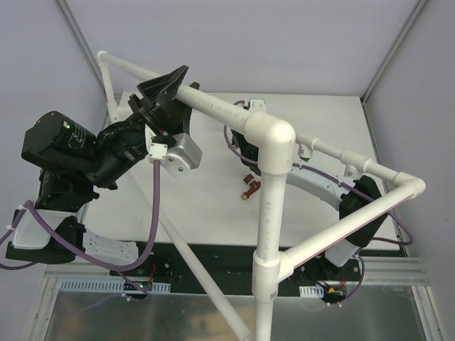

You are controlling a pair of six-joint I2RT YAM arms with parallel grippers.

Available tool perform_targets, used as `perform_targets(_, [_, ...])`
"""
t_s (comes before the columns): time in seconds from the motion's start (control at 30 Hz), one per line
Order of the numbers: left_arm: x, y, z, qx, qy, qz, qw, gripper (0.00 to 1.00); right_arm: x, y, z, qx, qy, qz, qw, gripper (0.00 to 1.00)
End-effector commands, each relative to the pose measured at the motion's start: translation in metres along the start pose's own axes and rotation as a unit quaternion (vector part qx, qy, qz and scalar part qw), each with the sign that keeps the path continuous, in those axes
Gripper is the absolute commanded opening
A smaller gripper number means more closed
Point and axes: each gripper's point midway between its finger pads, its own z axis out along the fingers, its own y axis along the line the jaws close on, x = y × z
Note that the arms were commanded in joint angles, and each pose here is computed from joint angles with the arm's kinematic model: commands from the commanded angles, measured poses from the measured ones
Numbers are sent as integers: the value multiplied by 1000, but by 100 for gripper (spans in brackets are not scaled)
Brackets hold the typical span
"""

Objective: Install the water faucets
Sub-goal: Adjust the adaptor at the center of the board.

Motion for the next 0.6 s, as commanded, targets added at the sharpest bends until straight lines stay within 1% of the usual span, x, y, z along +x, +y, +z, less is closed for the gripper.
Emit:
perform_targets(0.0, [-2,153,-85,-245,-45,-64,966,0,-20,-28,-16,6,15,31,999,54])
perform_targets(0.17, [-3,141,-75,-235,-42,-60,969,0,11,-26,-21,-18,47,35,998,54])
perform_targets(0.33, [-2,125,-63,-224,-35,-53,973,0,42,-19,-24,-37,64,32,997,54])
perform_targets(0.43, [-2,120,-58,-218,-33,-55,974,0,60,-18,-29,-46,75,9,996,54])
perform_targets(0.47, [-2,119,-56,-217,-32,-54,974,0,59,-14,-31,-54,64,13,996,55])
perform_targets(0.57, [-2,116,-52,-215,-28,-55,975,0,73,-9,-42,-72,52,-12,996,56])
